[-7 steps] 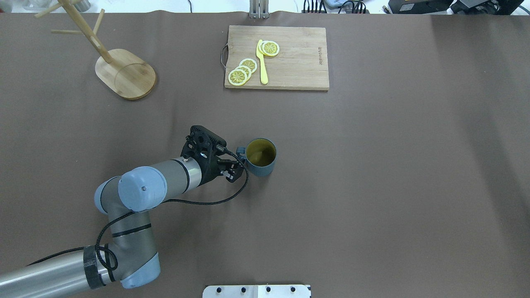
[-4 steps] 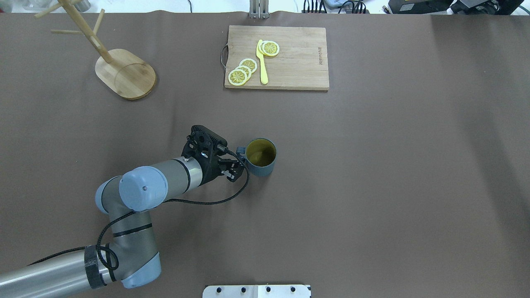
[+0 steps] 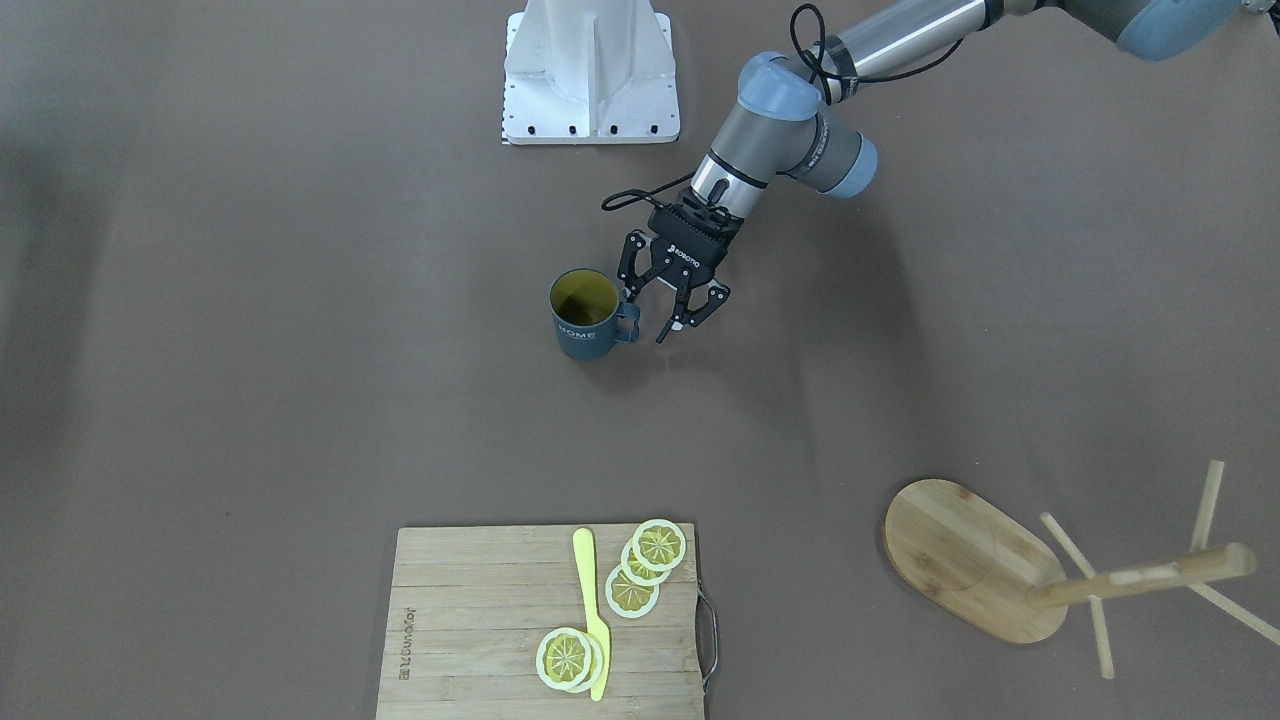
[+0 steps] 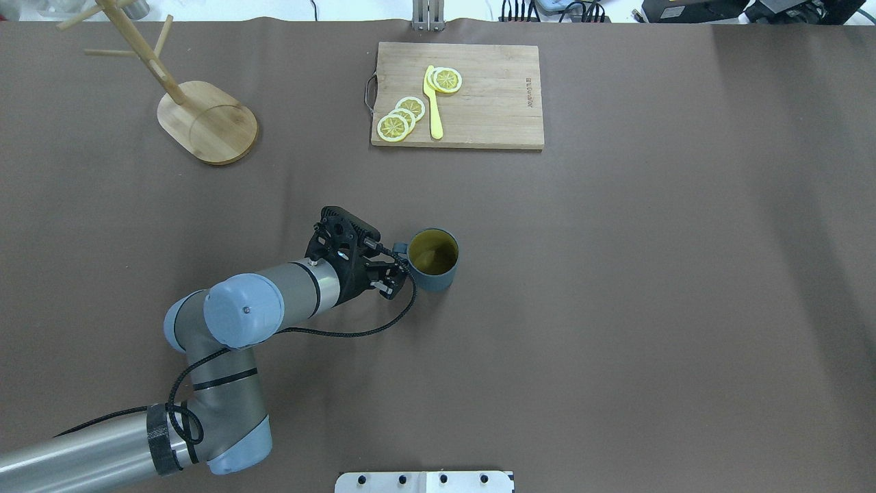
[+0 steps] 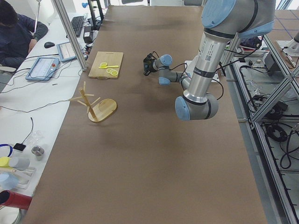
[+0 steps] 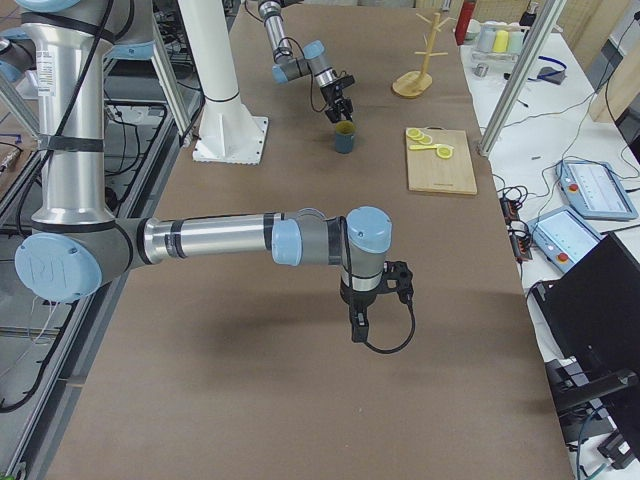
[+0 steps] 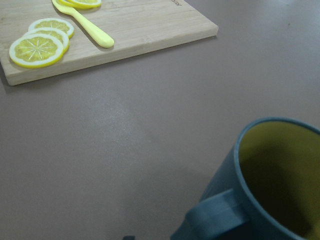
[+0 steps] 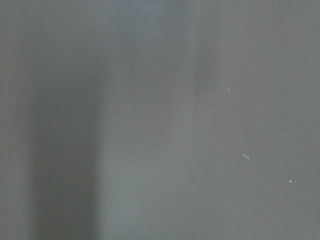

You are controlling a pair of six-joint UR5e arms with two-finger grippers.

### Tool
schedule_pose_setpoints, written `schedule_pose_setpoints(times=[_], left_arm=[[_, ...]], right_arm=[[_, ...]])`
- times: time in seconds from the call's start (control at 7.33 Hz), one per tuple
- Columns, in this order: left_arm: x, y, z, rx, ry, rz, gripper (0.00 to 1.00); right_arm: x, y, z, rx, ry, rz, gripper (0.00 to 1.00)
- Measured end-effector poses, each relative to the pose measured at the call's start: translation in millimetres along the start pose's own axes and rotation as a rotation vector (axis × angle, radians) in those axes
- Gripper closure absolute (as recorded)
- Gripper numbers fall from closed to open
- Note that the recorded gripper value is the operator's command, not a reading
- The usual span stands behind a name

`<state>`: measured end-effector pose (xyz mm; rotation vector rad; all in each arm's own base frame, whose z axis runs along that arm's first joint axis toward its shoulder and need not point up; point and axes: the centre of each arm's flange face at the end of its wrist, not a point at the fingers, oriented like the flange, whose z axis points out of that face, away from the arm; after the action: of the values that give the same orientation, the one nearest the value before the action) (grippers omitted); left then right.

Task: Hang cup on storage rack
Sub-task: 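Grasp the teal mug rim with the left gripper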

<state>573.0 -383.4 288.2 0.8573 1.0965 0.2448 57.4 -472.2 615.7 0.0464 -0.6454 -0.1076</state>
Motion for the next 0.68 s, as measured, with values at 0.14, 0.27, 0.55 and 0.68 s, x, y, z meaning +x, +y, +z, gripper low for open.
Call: schedule_pose_setpoints(times=[0.14,0.27,0.55,0.68], left_arm=[[0.4,-0.4,0.2,0.001,0.001,-0.001,0.6],[0.8,-0.8,0.1,0.002,0.002,-0.002,0.6],[1.7,-2.3,-0.2,0.007,0.006,-0.004,0.6],[3.0,-3.7,-0.3,0.009,0.008,-0.005,0.62]], right_arm=[[0.1,0.0,0.0,0.0,0.0,0.0,0.0],[0.1,0.0,0.0,0.0,0.0,0.0,0.0],[-0.3,-0.1,-0.2,0.0,0.0,-0.001,0.0],[-0.4,-0.1,-0.4,0.001,0.0,-0.001,0.0]])
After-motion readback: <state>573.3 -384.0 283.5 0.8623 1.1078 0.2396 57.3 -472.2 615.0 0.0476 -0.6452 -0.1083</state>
